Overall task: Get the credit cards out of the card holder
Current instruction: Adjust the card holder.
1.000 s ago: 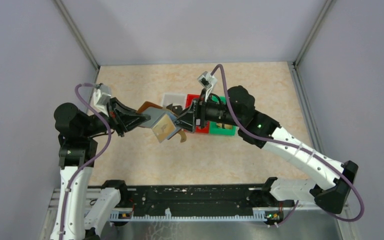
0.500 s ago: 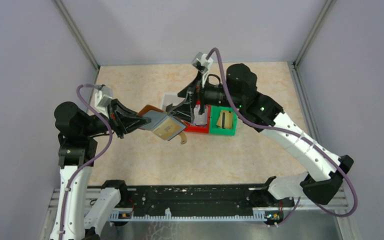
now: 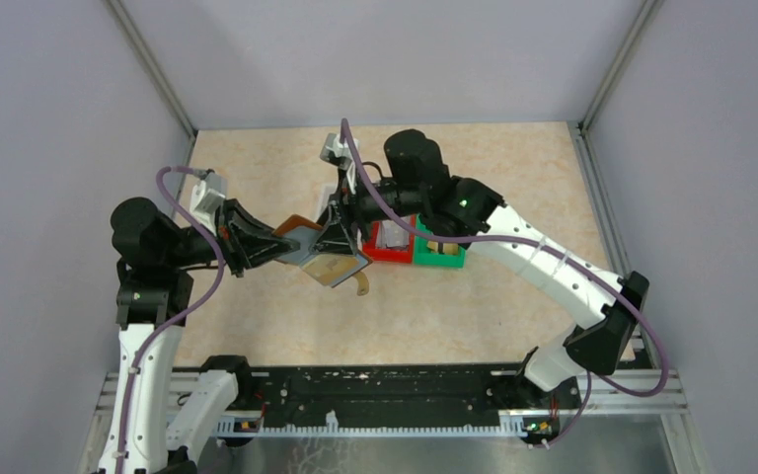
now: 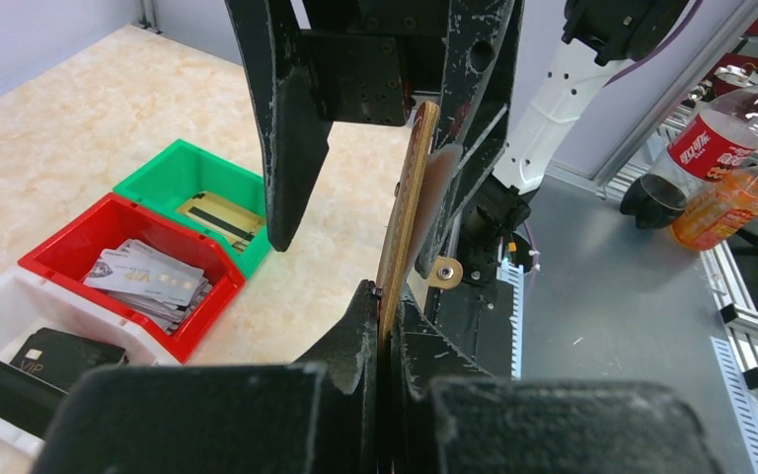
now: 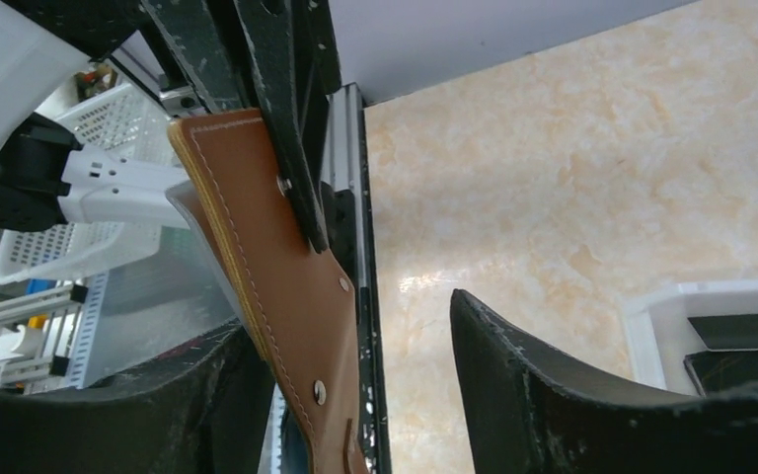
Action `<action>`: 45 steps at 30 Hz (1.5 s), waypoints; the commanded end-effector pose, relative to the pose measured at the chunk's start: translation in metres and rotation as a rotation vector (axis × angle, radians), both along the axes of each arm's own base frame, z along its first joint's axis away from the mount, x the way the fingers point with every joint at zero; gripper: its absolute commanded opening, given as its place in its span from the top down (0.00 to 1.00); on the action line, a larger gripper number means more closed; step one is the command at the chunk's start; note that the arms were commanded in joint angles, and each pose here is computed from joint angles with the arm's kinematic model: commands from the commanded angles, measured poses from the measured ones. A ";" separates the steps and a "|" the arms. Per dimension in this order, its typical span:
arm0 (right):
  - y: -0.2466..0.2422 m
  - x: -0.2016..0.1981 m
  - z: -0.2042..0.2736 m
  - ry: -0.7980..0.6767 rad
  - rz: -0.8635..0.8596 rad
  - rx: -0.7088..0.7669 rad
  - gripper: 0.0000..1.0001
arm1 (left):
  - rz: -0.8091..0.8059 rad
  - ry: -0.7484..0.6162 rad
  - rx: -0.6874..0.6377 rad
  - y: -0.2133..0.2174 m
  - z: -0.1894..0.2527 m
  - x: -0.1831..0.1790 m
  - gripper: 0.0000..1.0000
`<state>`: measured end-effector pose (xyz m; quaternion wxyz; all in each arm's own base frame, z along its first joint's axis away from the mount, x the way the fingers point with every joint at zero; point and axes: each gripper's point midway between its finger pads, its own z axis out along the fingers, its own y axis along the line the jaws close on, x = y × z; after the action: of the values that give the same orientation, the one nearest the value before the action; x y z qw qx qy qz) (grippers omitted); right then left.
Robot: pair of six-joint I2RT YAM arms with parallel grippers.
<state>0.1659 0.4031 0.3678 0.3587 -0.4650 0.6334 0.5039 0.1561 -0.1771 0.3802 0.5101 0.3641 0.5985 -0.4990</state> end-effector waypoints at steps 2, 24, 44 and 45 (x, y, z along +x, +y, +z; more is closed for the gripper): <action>0.006 -0.015 0.036 -0.085 0.111 0.086 0.45 | -0.057 -0.025 0.008 -0.002 0.004 -0.009 1.00; 0.003 -0.021 0.045 -0.083 0.109 0.156 1.00 | -0.071 -0.013 0.007 -0.002 0.008 -0.011 1.00; -0.041 0.000 0.116 -0.088 -0.151 0.592 1.00 | 0.069 0.132 -0.062 0.000 0.007 0.010 0.01; -0.044 -0.002 0.120 -0.078 -0.154 0.632 1.00 | 0.070 0.146 -0.072 0.000 0.006 0.009 0.01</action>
<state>0.1711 0.3845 0.3975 0.4444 -0.3751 0.5806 0.5698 0.1626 -0.1771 0.3821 0.4904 0.3197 0.6239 -0.5177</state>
